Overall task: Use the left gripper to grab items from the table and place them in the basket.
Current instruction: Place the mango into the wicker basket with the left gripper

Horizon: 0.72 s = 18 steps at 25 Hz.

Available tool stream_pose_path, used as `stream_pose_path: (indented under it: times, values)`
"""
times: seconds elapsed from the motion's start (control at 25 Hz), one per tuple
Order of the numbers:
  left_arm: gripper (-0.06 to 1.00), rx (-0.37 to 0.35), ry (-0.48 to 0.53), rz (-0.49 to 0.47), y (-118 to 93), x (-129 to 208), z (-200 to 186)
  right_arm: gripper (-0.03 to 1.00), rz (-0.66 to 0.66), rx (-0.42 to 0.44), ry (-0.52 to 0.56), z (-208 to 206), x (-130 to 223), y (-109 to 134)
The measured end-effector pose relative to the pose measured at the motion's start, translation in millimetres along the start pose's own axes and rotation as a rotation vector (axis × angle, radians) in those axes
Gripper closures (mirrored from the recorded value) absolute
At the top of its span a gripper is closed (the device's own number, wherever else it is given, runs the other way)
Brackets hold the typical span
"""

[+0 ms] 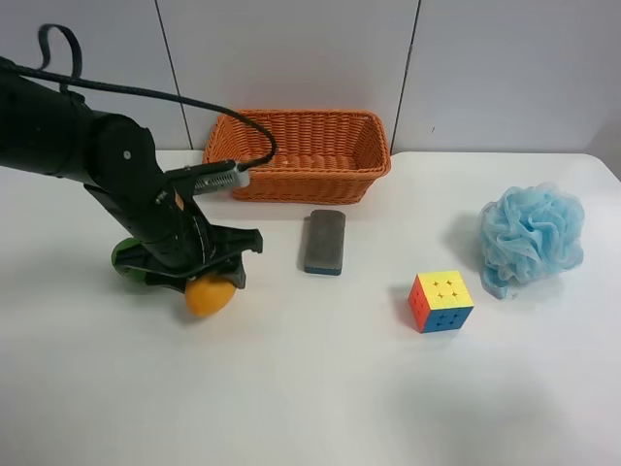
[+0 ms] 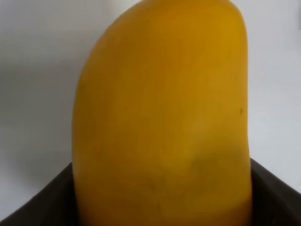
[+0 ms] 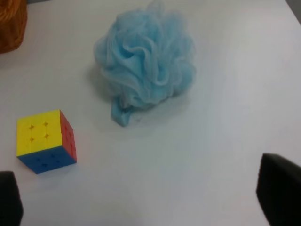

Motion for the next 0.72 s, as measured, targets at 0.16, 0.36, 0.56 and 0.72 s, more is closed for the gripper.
stream_pose_path:
  times: [0.16, 0.36, 0.56, 0.72]
  values:
    - [0.34, 0.016, 0.003, 0.016, -10.7, -14.0, -26.1, -0.02, 0.000, 0.000, 0.000, 0.0, 0.0, 0.0]
    - [0.34, 0.002, -0.047, 0.100, -28.0, -59.4, -67.7, -0.02, 0.000, 0.000, 0.000, 0.0, 0.0, 0.0]
    - [0.34, -0.015, -0.083, 0.198, -40.9, -104.3, -96.9, -0.02, 0.000, 0.000, 0.000, 0.0, 0.0, 0.0]
    - [0.34, -0.027, -0.082, 0.263, -43.1, -137.6, -93.8, -0.02, 0.000, 0.000, 0.000, 0.0, 0.0, 0.0]
Point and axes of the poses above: a point on each arm's last joint axis where the gripper is mounted, z pointing out along that axis toward the gripper, y along the wrist's bending axis when the last joint is at zero, x = y × z, the point moved 7 cm from there along z, pointing out along that axis toward the gripper, and after that the axes turned 13 degrees about z, right-handed, at the moved point
